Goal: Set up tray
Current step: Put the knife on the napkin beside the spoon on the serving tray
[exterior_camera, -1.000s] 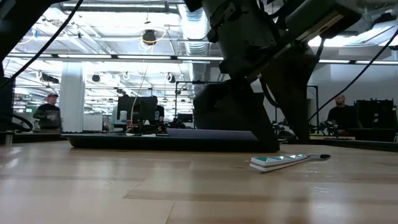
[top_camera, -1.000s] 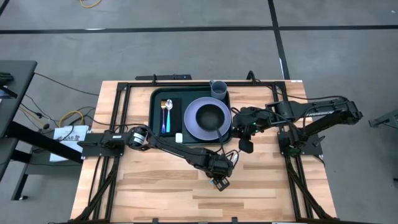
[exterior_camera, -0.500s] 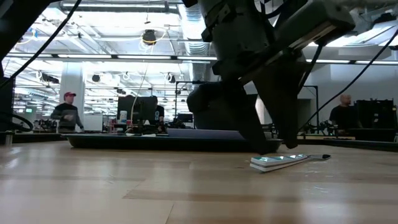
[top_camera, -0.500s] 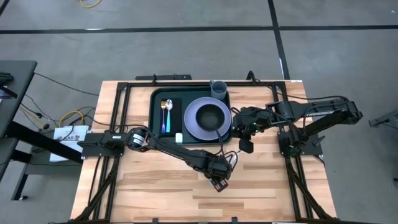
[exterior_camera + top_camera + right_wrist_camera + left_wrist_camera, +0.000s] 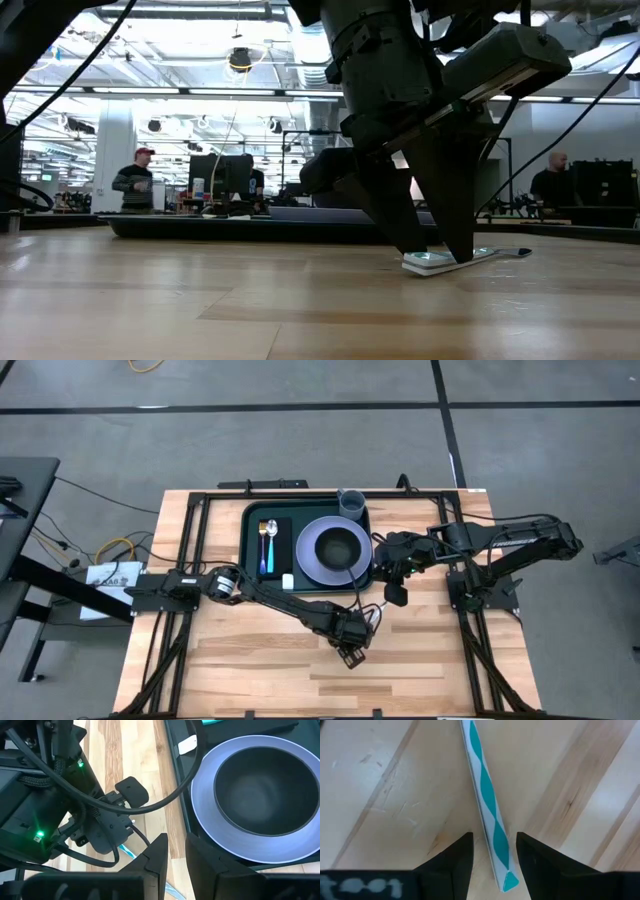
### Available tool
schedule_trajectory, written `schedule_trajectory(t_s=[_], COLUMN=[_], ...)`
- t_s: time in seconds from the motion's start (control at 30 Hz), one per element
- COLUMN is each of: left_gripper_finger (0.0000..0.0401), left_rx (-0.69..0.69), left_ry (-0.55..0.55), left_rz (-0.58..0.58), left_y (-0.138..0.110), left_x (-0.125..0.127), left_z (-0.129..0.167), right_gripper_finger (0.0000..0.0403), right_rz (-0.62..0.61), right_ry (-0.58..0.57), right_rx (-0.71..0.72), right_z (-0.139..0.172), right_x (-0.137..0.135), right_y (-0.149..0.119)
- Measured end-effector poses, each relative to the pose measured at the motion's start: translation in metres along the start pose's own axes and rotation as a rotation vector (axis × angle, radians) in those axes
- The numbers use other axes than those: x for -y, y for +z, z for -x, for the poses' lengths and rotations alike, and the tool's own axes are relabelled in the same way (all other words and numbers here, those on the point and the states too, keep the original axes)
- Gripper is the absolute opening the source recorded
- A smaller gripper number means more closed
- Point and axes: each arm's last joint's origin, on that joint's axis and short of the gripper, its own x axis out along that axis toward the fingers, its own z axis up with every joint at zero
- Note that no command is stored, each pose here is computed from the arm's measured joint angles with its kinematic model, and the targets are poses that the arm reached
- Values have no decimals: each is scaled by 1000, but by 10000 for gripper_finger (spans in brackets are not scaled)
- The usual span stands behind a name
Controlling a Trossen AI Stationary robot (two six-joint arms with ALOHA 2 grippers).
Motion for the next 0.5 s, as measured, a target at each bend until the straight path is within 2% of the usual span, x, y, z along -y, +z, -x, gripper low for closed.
schedule_trajectory(t_s=[0.27, 0.5], left_gripper_finger=[131, 48], left_rx=[-5, -25], left_ry=[6, 4], left_rz=[3, 6], left_y=[0, 0], left_x=[-2, -3], left_z=[-2, -3], right_gripper_finger=[60, 60], right_rz=[0, 0], right_ry=[0, 0], right_rx=[1, 4], right_z=[0, 0], right_x=[0, 0], right_y=[0, 0])
